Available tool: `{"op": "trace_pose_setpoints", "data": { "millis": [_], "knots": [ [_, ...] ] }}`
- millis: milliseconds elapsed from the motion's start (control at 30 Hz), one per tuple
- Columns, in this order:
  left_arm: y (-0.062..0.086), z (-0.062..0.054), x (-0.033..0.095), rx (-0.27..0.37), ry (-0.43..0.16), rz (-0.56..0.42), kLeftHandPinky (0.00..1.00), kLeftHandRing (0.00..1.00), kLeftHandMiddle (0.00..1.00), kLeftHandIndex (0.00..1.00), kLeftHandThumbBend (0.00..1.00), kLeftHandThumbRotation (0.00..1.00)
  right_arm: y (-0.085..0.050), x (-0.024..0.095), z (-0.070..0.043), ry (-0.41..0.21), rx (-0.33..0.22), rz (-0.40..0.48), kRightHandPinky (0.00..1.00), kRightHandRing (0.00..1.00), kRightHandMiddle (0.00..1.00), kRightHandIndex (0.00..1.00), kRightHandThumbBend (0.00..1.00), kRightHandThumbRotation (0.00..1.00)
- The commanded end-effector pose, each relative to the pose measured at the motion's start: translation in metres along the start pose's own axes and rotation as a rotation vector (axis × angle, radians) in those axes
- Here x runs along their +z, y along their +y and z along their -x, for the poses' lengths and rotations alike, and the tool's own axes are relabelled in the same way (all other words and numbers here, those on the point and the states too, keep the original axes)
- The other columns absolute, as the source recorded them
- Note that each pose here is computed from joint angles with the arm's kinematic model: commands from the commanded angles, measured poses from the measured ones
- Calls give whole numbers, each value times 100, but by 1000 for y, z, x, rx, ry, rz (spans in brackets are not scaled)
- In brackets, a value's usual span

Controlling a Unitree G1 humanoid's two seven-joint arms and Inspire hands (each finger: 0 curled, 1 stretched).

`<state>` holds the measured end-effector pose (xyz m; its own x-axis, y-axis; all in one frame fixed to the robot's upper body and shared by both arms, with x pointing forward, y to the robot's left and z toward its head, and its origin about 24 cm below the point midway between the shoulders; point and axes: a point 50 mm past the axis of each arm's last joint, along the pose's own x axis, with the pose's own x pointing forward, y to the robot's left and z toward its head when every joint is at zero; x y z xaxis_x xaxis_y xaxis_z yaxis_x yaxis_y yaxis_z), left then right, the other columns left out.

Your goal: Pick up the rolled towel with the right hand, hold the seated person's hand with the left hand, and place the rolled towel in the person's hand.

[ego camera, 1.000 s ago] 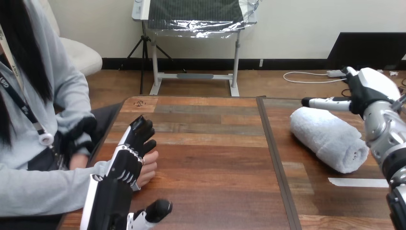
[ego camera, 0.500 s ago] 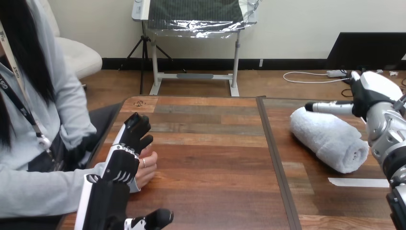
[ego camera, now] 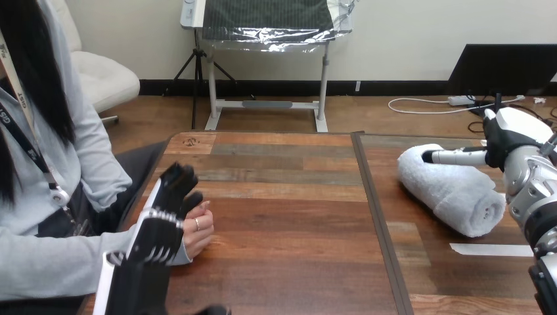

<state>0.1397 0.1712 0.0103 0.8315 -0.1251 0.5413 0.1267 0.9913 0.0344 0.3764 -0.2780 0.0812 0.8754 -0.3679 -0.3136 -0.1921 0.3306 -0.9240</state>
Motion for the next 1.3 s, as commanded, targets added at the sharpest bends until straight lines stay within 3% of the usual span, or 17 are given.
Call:
{"op": "trace_pose_setpoints", "data": {
  "millis": [0, 700, 900, 1267],
  "knots": [
    [2, -8, 11, -24, -75, -8, 90, 94, 94, 93, 100, 55, -9, 13, 0, -32, -24, 0, 100, 100, 100, 100, 100, 63],
    [1, 5, 25, -31, -82, -18, 90, 94, 94, 93, 100, 57, 19, 6, 2, -18, 41, -7, 100, 100, 100, 100, 100, 61],
    [-1, 7, 29, -34, -91, -27, 89, 93, 93, 93, 100, 57, 27, 4, 3, -17, 59, 37, 100, 100, 100, 99, 100, 63],
    [-3, 11, 35, -56, -100, -28, 86, 93, 93, 94, 100, 56, 44, -4, 6, 2, 95, 11, 100, 100, 100, 99, 100, 62]
  ]
}}
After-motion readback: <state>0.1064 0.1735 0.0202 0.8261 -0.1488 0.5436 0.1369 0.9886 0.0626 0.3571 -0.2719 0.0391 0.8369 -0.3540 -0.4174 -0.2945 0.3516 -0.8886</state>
